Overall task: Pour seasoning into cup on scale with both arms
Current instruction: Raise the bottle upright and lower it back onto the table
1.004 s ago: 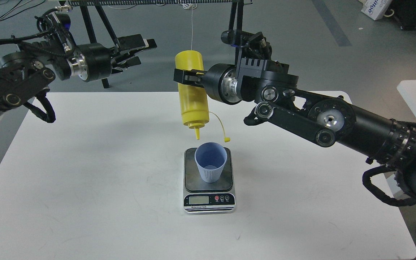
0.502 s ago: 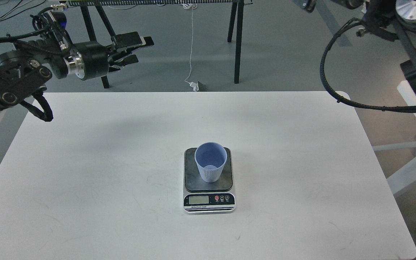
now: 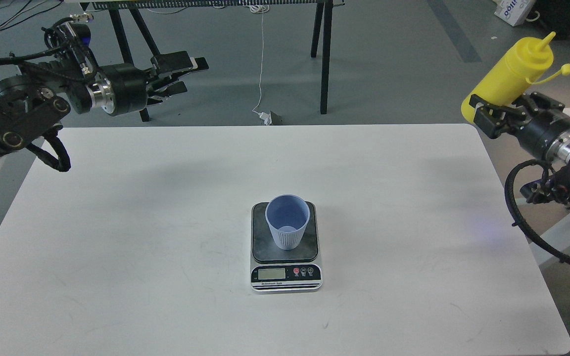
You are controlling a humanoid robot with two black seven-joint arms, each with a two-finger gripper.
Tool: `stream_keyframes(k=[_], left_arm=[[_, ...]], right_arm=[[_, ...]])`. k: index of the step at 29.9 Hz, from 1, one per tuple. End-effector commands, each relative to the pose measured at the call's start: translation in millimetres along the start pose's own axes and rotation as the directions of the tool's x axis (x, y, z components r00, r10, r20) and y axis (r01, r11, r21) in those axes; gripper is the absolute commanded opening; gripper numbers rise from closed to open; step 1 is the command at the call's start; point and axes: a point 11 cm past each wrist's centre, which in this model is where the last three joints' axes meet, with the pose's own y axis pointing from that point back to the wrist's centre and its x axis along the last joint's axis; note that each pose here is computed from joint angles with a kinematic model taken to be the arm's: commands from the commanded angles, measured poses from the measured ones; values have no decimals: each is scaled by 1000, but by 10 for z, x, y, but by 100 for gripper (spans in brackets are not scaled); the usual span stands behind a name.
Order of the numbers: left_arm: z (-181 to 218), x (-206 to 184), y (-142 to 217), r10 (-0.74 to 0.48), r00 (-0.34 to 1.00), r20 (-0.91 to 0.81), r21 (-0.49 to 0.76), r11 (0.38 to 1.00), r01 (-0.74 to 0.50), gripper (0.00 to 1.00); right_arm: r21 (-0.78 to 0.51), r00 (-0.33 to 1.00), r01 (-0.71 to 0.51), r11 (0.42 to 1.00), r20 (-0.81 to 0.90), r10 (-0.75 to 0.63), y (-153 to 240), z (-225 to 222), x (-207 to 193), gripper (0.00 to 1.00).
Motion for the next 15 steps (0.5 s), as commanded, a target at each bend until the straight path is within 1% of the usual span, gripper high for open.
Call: stream_keyframes(k=[1, 4, 7, 12, 15], left_arm=[[-10, -14, -4, -3, 1000, -1, 2, 1000, 3, 99], [-21, -29, -5, -6, 1000, -1, 4, 1000, 6, 99], [-31, -30, 1, -6, 1000, 0, 6, 1000, 6, 99], [-28, -33, -1, -8, 1000, 0, 5, 1000, 8, 99], [-28, -33, -1, -8, 1000, 0, 5, 1000, 8, 99]], right_arm=[[-12, 996, -70, 997, 52, 71, 122, 180, 619, 1], [-58, 990, -127, 990, 46, 130, 137, 440, 989, 2], [-77, 985, -156, 985, 58, 161, 187, 575, 1215, 2], [-95, 978, -187, 978, 70, 194, 259, 721, 1440, 2], [-124, 976, -202, 971, 57, 211, 232, 851, 1503, 5]])
